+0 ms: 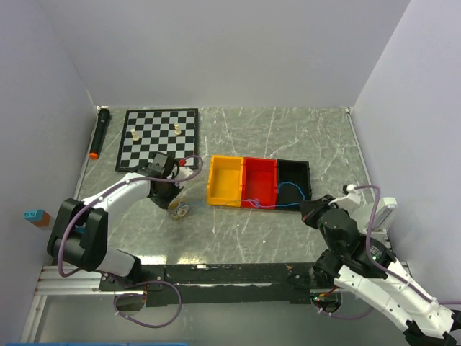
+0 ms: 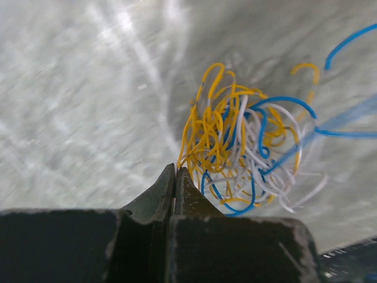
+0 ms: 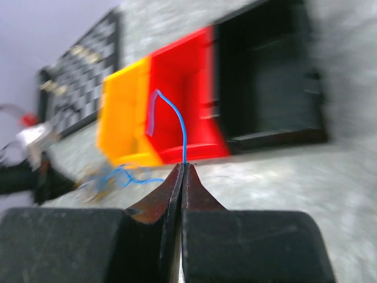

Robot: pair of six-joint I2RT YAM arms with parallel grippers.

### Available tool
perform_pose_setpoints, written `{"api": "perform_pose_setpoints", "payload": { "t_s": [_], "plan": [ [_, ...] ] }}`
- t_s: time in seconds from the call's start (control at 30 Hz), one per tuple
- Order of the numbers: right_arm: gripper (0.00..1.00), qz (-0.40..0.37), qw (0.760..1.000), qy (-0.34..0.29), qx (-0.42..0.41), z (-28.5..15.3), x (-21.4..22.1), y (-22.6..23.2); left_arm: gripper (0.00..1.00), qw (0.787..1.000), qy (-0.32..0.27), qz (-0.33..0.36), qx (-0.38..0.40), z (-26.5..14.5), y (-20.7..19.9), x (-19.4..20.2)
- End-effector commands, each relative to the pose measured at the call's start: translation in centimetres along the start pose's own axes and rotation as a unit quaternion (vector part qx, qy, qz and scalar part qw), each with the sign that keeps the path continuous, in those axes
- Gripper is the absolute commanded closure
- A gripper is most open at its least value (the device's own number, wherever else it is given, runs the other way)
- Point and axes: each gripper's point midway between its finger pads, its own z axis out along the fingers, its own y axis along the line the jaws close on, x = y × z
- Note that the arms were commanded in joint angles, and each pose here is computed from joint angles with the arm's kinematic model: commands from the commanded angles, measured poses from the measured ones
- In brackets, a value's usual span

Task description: Untangle the cables

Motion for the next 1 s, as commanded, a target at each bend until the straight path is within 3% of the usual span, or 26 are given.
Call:
{"api": "perform_pose_setpoints", "payload": {
  "t_s": [0.0,0.37,0.63,0.97],
  "plan": [
    [1.00,-0.005,0.988,-0.025,0.150,-1.7,-0.8,-6.5,0.99,0.998,0.003,0.027,-0.063,-1.1,2.4,0.6],
    [1.00,0.046,0.975,-0.147,0.162,-6.9,-9.1,-7.3,0.99,0.985,0.068,0.062,-0.148,1.1,5.1,5.2],
    [1.00,0.010,0.997,-0.075,0.007,-4.0,-6.6,0.1,0.99,0.999,-0.029,0.033,-0.007,-2.5,0.1,-1.4],
    [1.00,-0.030,0.990,-0.082,-0.115,-4.9,-9.1,6.8,0.98,0.980,-0.101,0.106,0.137,-7.9,-8.9,-5.8]
  ]
}}
